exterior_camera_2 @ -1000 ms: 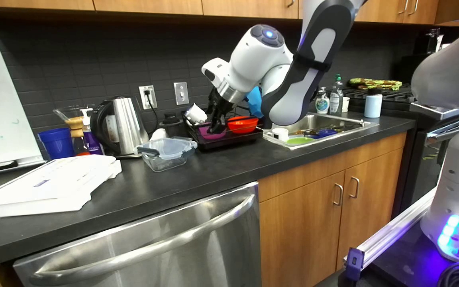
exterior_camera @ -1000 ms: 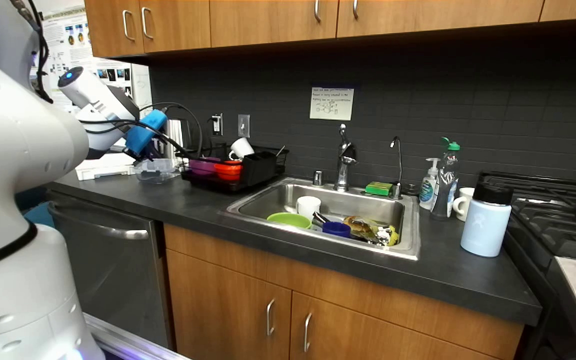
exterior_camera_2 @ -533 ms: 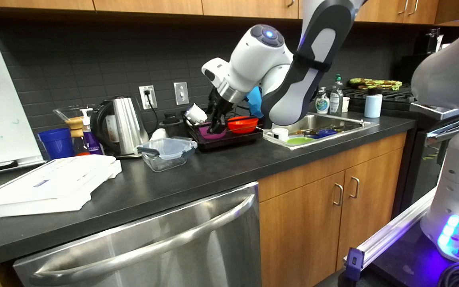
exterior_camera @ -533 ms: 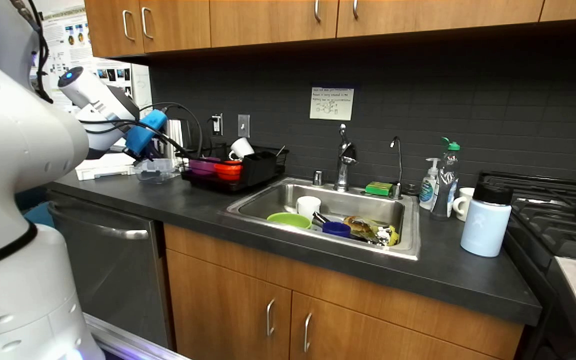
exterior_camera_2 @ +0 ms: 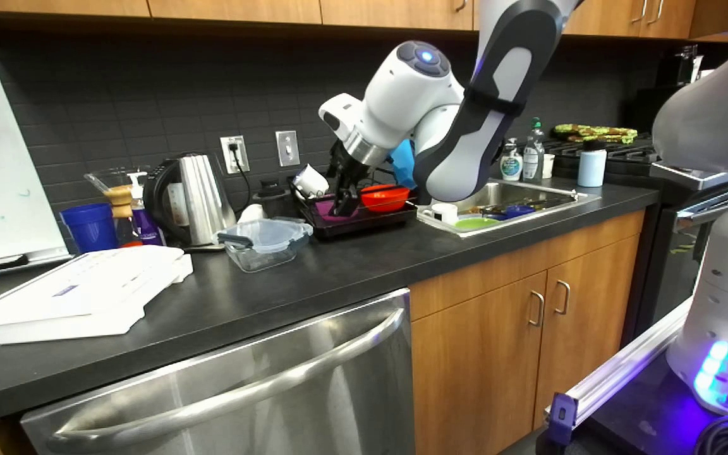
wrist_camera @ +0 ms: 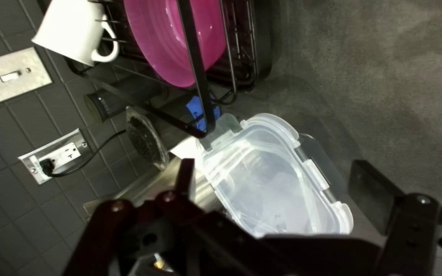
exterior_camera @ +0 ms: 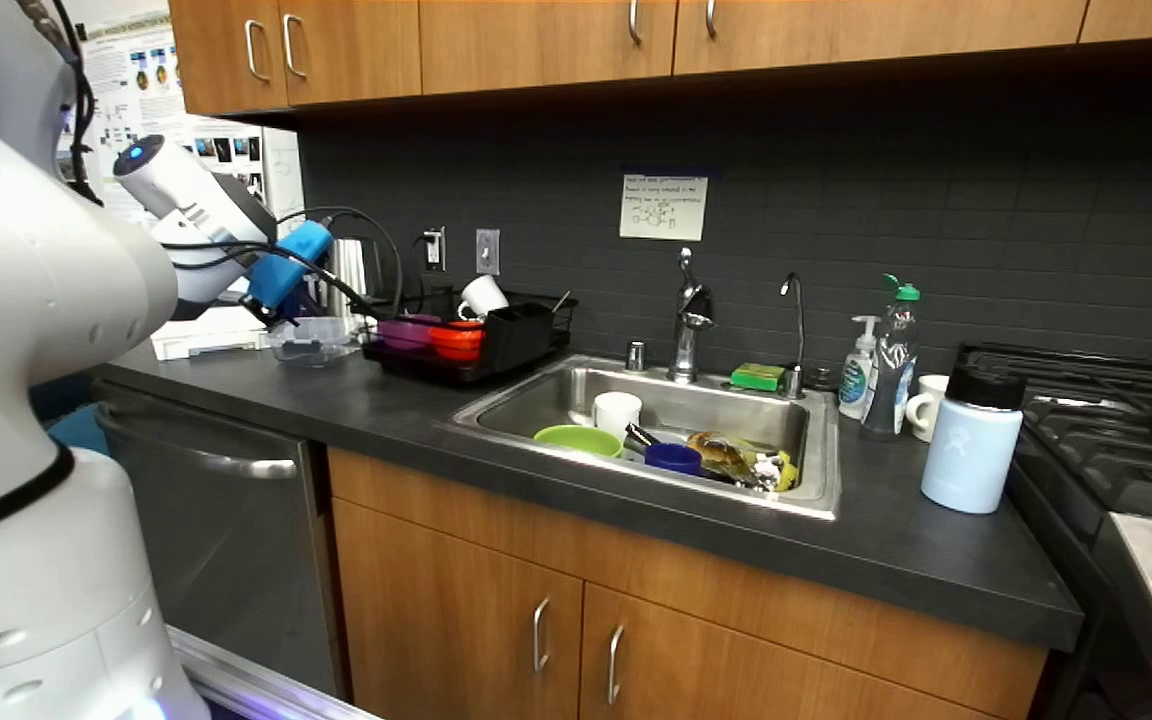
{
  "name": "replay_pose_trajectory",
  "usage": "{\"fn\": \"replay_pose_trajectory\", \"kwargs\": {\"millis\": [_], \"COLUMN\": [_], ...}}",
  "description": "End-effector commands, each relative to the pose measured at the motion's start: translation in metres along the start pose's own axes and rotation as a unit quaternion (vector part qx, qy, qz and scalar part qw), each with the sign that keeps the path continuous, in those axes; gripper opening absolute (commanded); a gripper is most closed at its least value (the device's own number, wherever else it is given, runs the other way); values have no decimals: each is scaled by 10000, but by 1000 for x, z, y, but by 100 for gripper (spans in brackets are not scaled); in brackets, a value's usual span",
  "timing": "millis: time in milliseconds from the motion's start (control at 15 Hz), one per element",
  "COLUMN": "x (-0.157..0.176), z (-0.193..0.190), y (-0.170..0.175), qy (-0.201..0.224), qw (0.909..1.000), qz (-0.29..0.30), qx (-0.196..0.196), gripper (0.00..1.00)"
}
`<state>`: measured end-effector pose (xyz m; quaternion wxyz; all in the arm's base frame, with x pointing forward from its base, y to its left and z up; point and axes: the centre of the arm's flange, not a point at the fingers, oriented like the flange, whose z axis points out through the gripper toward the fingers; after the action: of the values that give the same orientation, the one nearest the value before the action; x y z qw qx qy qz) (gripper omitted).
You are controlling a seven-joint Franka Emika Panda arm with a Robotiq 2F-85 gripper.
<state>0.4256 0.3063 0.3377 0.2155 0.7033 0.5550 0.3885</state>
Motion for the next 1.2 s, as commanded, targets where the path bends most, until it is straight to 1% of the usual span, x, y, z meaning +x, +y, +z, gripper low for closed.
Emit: {"fn": "replay_pose_trajectory", "kwargs": {"millis": [0,267,467,600,800,1133], "x": [4,23,53,68,77,67], "z": [13,17,12,10,10,22], "y": [-18,-46,-52,-55,-58,-64], "qy": [126,553,903,1048,1128,1056], "qw": [9996,9964,9920,9893,9874,9848], "qz": [-217,-619,-844,-975,-1072,-1348], "qx": [-99,-176,-258,-277,-273,-298], "gripper": [100,100,100,100,100,100]}}
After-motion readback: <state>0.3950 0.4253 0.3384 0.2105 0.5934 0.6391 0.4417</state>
